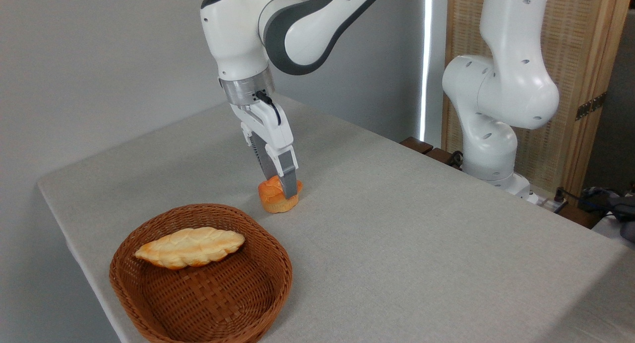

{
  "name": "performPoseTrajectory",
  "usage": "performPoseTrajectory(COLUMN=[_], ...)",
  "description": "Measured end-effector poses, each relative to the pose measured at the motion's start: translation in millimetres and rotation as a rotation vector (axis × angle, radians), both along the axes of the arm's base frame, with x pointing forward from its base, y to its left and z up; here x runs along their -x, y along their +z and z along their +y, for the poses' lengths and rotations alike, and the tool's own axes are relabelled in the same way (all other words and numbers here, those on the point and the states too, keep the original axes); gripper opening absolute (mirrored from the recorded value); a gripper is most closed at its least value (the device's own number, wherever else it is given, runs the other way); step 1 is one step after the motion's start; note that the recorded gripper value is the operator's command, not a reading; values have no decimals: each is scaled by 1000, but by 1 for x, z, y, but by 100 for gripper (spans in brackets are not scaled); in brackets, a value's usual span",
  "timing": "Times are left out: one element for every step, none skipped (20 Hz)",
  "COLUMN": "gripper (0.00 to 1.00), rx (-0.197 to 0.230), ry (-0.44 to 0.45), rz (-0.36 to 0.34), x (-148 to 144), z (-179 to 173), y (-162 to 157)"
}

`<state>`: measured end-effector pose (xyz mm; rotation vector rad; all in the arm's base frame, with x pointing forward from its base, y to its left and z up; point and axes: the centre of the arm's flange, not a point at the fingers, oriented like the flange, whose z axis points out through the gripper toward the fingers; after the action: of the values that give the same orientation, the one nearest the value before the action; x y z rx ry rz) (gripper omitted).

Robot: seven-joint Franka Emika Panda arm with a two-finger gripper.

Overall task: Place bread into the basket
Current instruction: 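Close the gripper fingers around the orange bun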

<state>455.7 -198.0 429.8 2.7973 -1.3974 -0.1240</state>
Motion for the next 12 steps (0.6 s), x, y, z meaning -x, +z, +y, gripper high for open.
performPoseTrajectory(gripper=[100, 97, 75, 58, 48, 42, 42, 40, 40, 40, 39, 39], rx=[2, 6, 8, 10, 11, 11, 11, 11, 11, 11, 11, 11], ry=[0, 1, 1, -2, -4, -5, -5, -5, -5, -5, -5, -5], rz=[-6, -16, -24, -30, -32, -33, -34, -34, -34, -34, -34, -34], x=[0, 1, 1, 2, 3, 3, 3, 3, 3, 3, 3, 3], z=[0, 1, 1, 0, -1, -2, -2, -2, -2, -2, -2, -2], y=[-3, -7, -11, -15, -15, -15, -15, -15, -15, -15, -15, -15])
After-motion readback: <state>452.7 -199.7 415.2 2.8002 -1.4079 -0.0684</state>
